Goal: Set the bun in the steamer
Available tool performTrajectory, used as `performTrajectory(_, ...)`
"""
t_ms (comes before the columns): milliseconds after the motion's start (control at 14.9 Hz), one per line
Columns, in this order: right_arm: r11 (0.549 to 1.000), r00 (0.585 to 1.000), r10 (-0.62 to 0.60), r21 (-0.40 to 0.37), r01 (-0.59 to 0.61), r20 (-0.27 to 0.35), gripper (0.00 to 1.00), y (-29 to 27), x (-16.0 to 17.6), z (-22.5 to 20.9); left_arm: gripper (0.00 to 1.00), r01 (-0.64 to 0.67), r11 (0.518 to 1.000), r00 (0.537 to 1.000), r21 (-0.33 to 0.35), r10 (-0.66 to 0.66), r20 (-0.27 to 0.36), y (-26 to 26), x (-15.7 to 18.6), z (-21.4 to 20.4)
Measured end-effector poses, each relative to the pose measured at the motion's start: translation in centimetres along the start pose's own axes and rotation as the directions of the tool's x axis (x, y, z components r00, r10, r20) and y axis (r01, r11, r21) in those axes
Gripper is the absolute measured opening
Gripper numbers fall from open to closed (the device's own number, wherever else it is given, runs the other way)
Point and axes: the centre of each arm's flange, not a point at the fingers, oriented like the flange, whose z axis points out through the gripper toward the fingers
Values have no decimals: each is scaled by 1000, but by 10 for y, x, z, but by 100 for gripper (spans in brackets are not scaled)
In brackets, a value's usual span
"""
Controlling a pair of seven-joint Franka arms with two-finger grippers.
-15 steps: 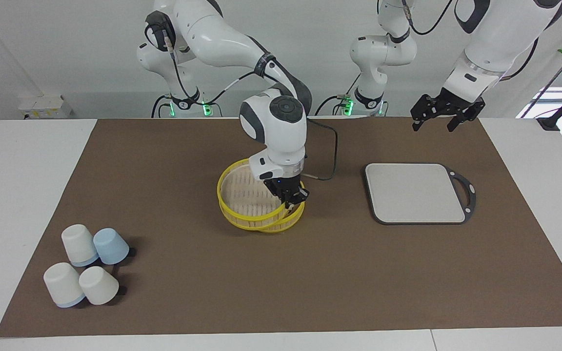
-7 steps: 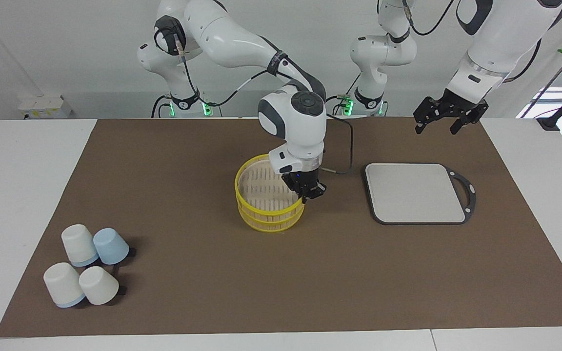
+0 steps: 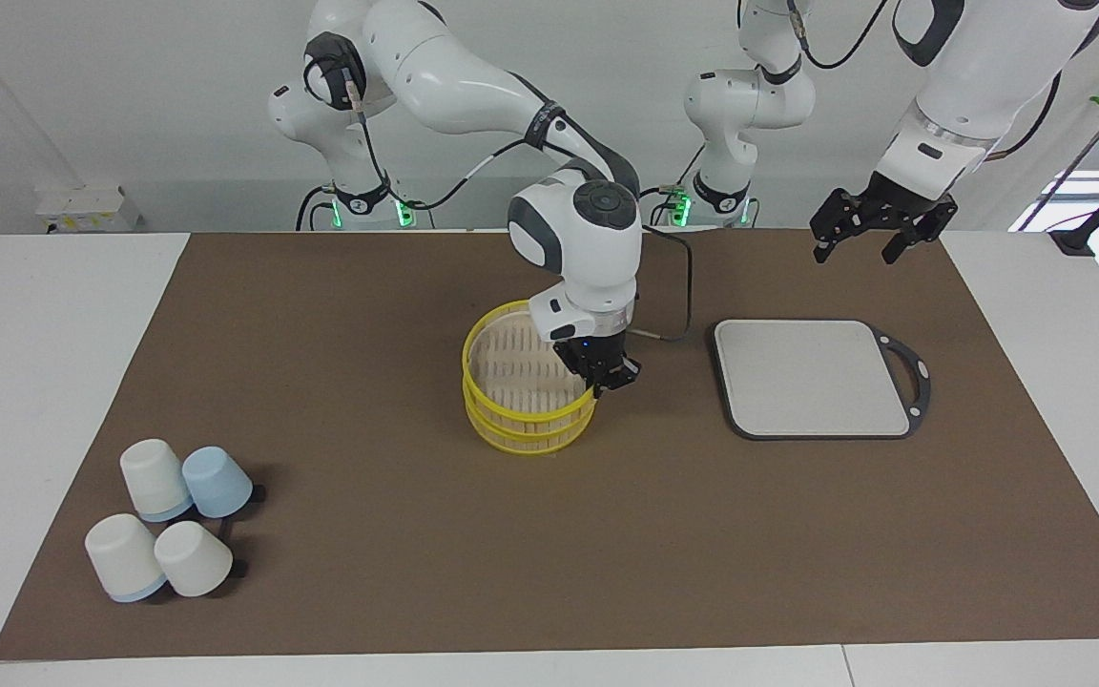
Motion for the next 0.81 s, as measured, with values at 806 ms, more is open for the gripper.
performTrajectory(806,1000,1000,9,-4,-9,-2,9,3,6,7,100,-12,1000,1000,23,12,-2,-3,0,0)
